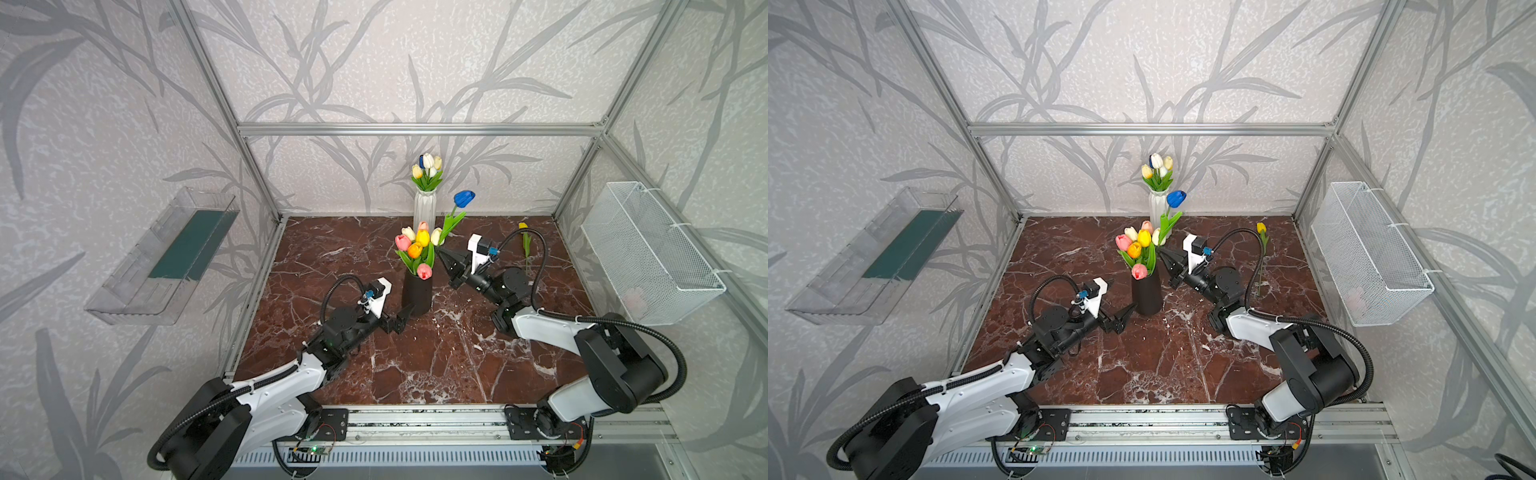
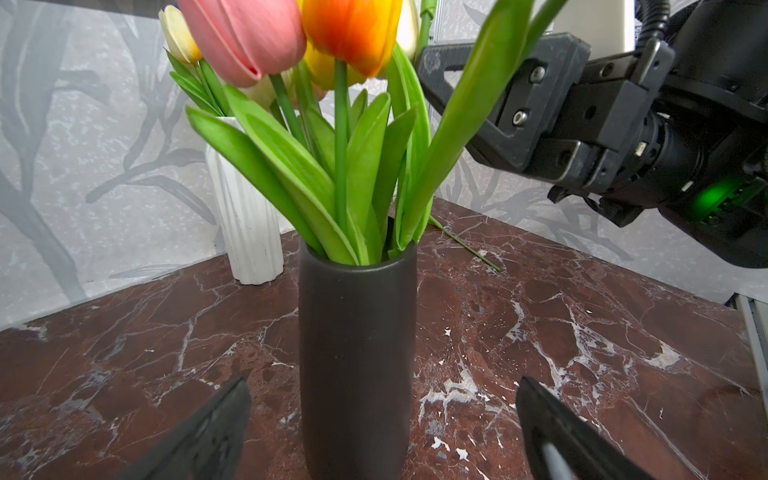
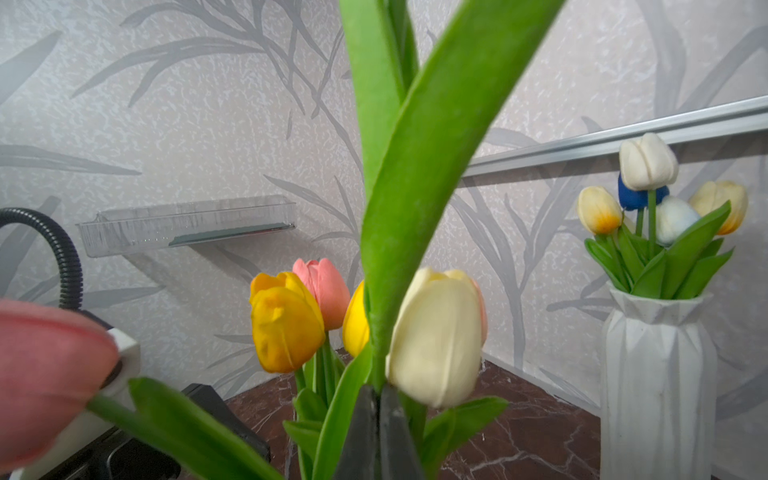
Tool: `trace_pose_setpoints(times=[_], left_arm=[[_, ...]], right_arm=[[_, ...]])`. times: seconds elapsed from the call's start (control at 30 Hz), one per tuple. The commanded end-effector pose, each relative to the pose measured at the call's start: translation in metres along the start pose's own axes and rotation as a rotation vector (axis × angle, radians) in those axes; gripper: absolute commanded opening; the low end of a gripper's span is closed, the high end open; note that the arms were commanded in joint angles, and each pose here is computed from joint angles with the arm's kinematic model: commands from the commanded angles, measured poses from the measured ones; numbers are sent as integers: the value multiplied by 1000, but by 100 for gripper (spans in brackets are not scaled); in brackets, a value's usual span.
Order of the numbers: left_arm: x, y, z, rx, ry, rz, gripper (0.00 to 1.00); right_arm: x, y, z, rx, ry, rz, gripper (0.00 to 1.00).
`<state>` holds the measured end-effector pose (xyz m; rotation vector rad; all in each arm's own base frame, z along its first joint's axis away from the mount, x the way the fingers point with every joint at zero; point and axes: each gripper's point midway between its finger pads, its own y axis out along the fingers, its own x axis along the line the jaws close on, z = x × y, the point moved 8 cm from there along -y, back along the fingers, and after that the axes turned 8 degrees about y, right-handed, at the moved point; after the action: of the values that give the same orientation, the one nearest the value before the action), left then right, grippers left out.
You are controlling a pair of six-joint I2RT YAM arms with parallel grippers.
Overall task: Arrange the flowers into the vase
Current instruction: 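Carry the blue tulip over the black vase and lower its stem in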
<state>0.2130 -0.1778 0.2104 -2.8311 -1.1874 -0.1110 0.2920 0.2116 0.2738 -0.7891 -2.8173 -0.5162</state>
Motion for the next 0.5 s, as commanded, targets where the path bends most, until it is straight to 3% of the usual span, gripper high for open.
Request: trace_pose_setpoints(times=[0.0,0.47], left_arm=[[2,2,-9,-45,-1,-3,100],[2,-1,-4,-40,-3,-20,100]], right_arm=[[1,1,13,41,-41,6,0],[3,4,46,171,-69,20,0]])
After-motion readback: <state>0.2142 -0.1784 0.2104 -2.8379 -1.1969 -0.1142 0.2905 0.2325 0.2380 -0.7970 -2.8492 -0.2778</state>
